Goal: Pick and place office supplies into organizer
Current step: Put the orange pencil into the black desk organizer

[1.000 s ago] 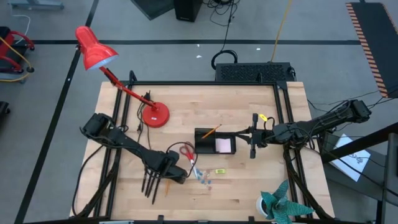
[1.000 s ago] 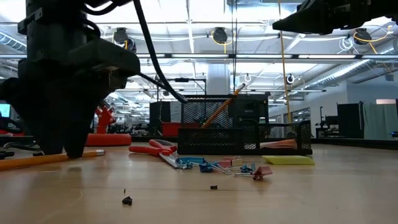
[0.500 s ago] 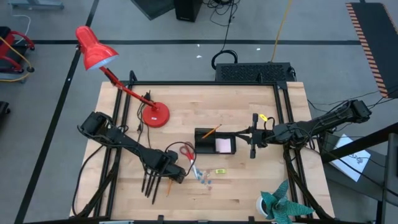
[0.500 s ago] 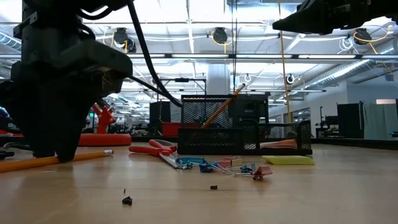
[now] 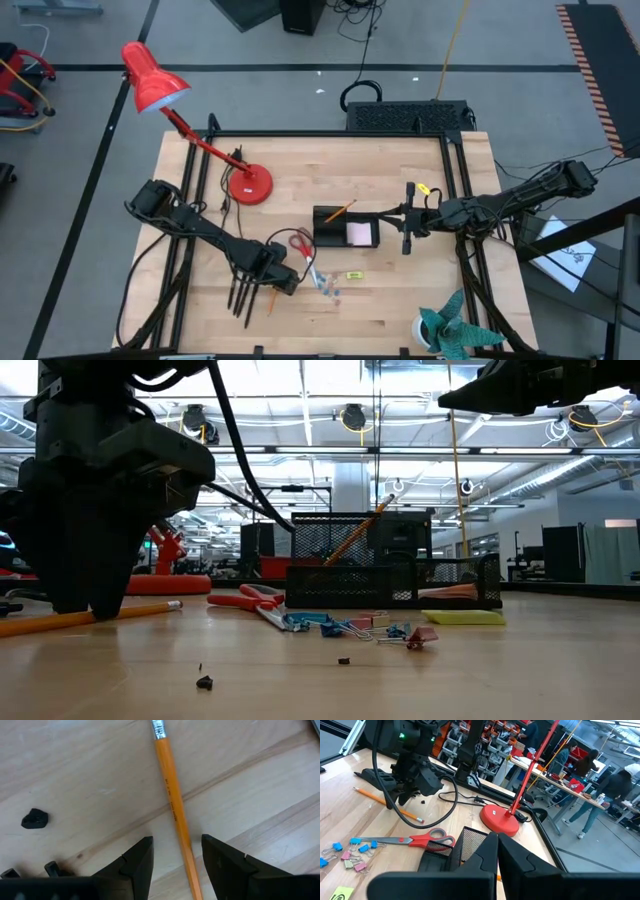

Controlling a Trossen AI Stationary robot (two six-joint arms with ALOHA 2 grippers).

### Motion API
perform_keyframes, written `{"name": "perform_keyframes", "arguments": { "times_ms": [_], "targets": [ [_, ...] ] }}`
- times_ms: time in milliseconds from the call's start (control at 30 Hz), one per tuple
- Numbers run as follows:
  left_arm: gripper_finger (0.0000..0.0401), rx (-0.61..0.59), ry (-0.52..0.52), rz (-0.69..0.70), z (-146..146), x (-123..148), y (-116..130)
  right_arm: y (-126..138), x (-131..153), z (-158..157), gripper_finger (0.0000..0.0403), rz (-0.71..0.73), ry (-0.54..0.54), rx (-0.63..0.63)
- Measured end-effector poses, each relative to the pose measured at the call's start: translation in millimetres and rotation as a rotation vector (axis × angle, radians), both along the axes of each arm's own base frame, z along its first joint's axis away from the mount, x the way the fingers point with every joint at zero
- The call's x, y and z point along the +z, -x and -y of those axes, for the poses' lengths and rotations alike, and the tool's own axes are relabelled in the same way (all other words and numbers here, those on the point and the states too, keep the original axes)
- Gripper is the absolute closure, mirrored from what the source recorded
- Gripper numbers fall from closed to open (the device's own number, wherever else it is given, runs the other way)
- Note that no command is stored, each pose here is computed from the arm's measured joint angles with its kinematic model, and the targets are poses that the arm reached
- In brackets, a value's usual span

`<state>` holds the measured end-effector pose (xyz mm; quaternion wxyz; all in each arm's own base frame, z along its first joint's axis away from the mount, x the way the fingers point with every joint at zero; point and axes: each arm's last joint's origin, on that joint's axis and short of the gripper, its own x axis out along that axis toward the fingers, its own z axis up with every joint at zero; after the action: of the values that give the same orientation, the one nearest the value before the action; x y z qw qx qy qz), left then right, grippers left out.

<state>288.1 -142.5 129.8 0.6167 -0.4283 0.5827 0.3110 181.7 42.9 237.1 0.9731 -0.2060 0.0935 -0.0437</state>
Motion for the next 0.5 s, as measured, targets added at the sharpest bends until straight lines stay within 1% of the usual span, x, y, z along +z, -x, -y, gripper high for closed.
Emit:
{"name": "perform_keyframes", "arguments": {
  "times_ms": [200, 500],
  "targets": [
    [0.0231, -0.004, 0.018, -0.043, 1.5, -9.4, -1.3, 0.0, 0.0, 0.0, 0.0399, 0.0, 0.0, 0.0],
    [0.029, -0.024, 0.004, -0.031, 0.2, -7.1, -2.3, 0.0, 0.1, 0.0, 0.0399, 0.001, 0.001, 0.0]
  ]
}}
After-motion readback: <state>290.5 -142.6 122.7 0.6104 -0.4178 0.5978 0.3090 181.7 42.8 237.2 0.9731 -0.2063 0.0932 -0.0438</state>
